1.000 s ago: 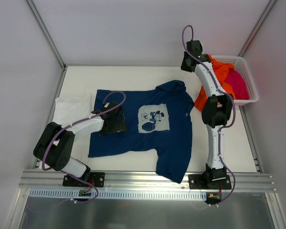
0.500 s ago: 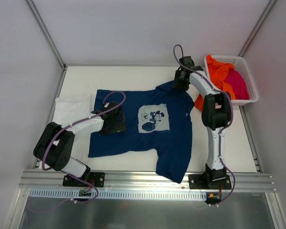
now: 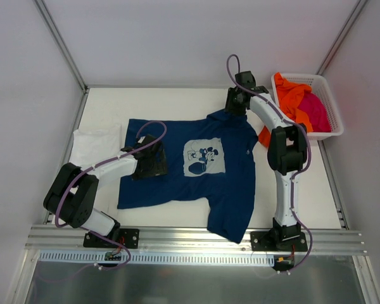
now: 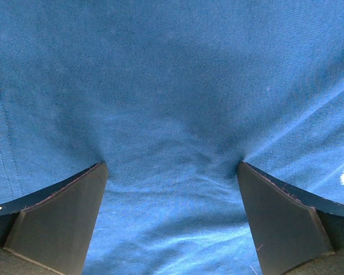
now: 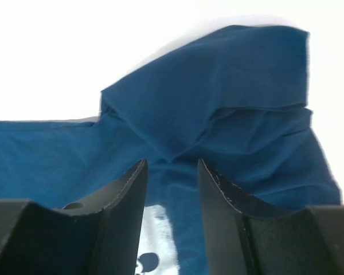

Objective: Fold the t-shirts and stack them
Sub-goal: Flatten out the tshirt

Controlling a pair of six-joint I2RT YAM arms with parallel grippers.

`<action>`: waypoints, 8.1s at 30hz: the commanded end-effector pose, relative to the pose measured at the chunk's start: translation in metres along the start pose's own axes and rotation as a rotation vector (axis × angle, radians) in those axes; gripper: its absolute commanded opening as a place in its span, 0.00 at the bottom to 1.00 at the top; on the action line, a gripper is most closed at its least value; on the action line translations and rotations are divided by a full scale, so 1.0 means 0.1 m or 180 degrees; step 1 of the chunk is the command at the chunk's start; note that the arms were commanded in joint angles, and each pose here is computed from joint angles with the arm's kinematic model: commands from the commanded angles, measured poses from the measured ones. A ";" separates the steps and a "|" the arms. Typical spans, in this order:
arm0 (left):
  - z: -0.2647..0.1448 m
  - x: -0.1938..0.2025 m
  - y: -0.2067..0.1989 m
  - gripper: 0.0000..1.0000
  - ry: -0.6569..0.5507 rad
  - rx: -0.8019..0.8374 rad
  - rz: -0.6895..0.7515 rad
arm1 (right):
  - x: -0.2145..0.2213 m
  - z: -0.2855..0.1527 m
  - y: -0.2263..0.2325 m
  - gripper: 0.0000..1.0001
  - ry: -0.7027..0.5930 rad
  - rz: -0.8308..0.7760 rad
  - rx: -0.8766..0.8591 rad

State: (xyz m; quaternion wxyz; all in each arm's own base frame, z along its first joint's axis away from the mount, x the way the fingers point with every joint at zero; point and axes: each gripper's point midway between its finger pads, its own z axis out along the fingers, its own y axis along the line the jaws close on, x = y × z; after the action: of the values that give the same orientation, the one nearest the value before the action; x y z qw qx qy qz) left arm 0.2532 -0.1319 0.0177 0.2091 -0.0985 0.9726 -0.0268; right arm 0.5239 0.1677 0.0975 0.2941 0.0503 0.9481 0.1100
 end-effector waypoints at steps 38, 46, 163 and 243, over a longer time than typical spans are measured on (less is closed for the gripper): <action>0.02 0.14 0.10 0.99 0.0128 -0.0043 -0.0049 | 0.09 0.26 0.01 0.06 0.0058 -0.0217 0.0468; 0.04 0.15 0.11 0.99 0.0151 -0.0069 -0.0038 | -0.03 0.29 0.04 0.00 -0.0075 -0.0169 0.0475; -0.24 -0.44 -0.54 0.99 -0.0151 0.0561 0.0165 | 1.95 -1.17 -0.07 0.09 0.0112 -0.0095 -0.0028; 0.58 -1.68 0.12 0.99 -0.0253 -0.0398 -0.0451 | 3.32 -1.99 -0.23 0.98 -0.0266 -0.0446 0.0924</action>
State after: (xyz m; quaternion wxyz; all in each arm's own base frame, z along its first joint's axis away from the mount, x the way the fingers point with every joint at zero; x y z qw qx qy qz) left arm 0.4109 -0.0963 0.0224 0.2266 -0.1770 0.9577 0.0112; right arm 0.1329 0.1544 0.0744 0.3310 0.0364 0.9407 -0.0652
